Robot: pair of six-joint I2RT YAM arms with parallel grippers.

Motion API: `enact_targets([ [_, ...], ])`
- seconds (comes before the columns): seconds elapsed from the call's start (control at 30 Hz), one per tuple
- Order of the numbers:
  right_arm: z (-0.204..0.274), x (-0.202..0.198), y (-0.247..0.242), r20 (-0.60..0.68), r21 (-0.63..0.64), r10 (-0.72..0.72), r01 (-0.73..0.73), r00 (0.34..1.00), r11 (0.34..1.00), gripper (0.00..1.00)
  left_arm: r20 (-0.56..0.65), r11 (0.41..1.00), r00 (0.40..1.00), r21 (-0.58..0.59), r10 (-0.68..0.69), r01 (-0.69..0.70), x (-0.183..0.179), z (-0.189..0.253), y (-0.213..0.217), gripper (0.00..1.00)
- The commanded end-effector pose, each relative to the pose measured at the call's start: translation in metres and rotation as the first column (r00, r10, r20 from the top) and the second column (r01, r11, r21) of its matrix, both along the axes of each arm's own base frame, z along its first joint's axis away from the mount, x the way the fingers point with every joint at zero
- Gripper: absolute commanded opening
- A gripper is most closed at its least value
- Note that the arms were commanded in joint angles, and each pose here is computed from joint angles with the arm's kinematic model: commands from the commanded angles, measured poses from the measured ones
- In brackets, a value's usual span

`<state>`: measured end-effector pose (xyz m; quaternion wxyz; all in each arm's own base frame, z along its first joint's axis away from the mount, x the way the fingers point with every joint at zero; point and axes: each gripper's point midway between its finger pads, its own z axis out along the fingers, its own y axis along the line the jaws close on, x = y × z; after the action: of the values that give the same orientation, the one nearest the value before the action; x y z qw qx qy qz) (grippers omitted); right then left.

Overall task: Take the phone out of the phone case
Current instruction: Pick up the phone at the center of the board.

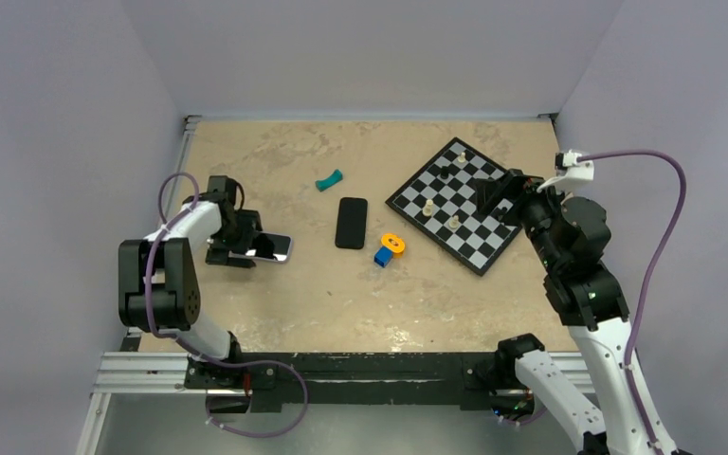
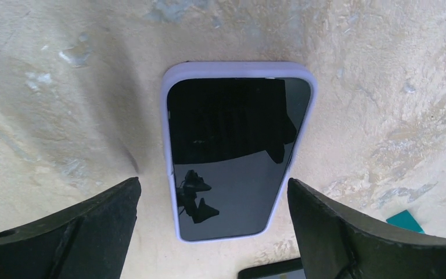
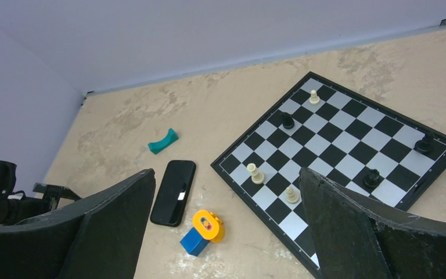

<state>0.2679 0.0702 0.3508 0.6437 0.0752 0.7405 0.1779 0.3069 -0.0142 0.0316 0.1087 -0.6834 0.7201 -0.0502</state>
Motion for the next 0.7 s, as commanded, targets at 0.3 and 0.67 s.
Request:
enact_targets([
  [0.3, 0.014, -0.002, -0.004, 0.050, 0.006, -0.020, 0.020, 0.999, 1.000, 0.98, -0.047, 0.993, 0.995, -0.077, 0.087, -0.090, 0.027, -0.002, -0.005, 0.90],
  [0.67, 0.016, -0.003, -0.004, 0.052, 0.014, -0.020, 0.020, 0.998, 1.000, 0.98, -0.197, 0.988, 0.975, -0.098, 0.101, -0.122, 0.010, -0.005, -0.011, 0.80],
])
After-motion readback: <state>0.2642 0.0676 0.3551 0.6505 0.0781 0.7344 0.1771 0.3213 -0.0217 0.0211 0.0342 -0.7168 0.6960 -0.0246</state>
